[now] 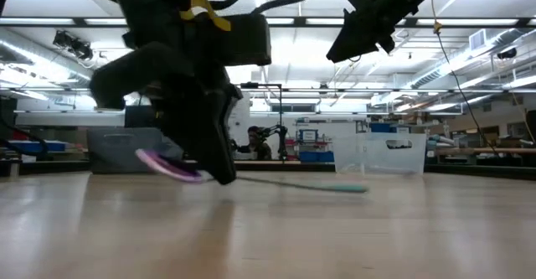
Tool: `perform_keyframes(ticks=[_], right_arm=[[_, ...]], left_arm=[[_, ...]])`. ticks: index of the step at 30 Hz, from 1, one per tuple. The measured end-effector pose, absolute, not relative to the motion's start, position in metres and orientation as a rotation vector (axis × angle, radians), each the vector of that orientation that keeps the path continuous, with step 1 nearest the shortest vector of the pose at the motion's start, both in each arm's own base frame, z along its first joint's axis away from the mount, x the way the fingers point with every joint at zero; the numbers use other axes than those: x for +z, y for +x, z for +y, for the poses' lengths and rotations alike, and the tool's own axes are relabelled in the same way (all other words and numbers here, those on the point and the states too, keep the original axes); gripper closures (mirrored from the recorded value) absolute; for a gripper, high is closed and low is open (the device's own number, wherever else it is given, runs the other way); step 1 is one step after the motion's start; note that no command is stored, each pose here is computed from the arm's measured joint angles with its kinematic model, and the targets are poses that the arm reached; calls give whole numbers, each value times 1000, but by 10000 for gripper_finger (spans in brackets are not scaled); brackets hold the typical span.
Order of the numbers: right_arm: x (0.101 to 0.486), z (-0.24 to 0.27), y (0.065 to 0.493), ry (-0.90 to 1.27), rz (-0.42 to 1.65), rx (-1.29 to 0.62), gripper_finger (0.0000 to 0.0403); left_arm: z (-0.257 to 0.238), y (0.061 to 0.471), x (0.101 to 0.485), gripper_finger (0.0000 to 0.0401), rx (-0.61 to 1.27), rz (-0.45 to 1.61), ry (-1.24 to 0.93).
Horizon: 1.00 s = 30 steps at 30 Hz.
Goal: Sort silverware by color (type)
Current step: Put the blue spoon into the black bin
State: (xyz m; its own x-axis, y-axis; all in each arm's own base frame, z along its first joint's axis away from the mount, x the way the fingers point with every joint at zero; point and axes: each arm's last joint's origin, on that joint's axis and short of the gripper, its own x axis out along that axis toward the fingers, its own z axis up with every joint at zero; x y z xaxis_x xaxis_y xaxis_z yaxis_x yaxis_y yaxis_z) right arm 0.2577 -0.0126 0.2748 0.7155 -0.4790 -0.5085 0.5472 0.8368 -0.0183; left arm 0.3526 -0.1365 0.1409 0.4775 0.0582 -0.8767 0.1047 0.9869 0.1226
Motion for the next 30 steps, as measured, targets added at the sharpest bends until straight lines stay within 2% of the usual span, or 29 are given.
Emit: perform_keyframes(ticks=[11, 30], right_arm=[[273, -13, 256, 115, 554, -570, 289], [273, -13, 256, 98, 552, -594, 289]], left_arm=[[-118, 347, 147, 384, 51, 1150, 202], [-94, 313, 223, 384, 286, 1052, 318]])
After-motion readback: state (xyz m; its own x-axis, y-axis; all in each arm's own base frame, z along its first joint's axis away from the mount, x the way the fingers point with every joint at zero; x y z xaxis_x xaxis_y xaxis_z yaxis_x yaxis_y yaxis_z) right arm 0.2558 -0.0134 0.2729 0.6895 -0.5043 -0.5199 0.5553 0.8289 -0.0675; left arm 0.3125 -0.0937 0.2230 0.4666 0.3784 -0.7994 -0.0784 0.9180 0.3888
